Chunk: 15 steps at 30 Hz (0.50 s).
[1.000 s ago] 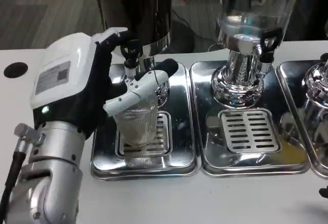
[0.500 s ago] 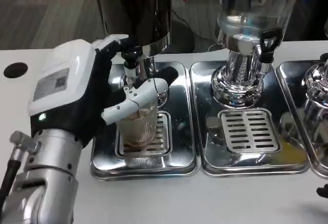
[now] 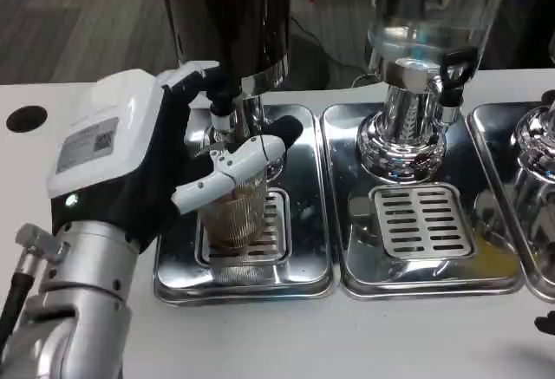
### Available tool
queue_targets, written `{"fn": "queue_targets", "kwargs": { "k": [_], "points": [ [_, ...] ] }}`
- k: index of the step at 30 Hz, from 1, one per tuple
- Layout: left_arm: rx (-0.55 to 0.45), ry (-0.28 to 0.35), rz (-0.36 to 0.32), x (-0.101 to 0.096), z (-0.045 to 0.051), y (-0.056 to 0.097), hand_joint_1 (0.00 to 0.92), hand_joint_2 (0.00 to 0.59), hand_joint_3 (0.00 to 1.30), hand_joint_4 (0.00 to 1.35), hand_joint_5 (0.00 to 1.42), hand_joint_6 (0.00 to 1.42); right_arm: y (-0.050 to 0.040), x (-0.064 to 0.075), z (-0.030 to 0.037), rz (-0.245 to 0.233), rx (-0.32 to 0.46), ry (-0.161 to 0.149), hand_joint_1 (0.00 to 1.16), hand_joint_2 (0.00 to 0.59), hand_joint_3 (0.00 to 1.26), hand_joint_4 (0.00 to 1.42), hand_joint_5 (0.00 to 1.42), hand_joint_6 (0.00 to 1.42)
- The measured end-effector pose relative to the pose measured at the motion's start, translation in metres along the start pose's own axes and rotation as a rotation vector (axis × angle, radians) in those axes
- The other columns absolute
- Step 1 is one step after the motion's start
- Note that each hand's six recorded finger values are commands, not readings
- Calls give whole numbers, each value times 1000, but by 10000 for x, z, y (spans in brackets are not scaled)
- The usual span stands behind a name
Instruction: Grasp the cup under the faucet to collect the drink, then remove the cup.
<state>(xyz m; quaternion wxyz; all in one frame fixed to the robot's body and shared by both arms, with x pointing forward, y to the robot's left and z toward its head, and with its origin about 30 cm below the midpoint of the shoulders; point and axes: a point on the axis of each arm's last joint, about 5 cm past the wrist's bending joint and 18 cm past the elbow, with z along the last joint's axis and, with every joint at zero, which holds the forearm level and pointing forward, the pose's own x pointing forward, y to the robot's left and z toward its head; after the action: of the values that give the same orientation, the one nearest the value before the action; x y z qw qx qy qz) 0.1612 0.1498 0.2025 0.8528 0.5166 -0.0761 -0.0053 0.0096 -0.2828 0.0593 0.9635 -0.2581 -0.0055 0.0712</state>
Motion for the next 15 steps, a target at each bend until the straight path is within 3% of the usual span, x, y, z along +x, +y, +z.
{"fn": "queue_targets", "kwargs": {
  "k": [15],
  "points": [
    [-5, 0, -6, -26, 5, -9, 0, 63, 328, 252, 919, 1008, 0, -1, 13, 2, -2, -6, 565, 411, 222, 109, 115, 119]
  ]
}}
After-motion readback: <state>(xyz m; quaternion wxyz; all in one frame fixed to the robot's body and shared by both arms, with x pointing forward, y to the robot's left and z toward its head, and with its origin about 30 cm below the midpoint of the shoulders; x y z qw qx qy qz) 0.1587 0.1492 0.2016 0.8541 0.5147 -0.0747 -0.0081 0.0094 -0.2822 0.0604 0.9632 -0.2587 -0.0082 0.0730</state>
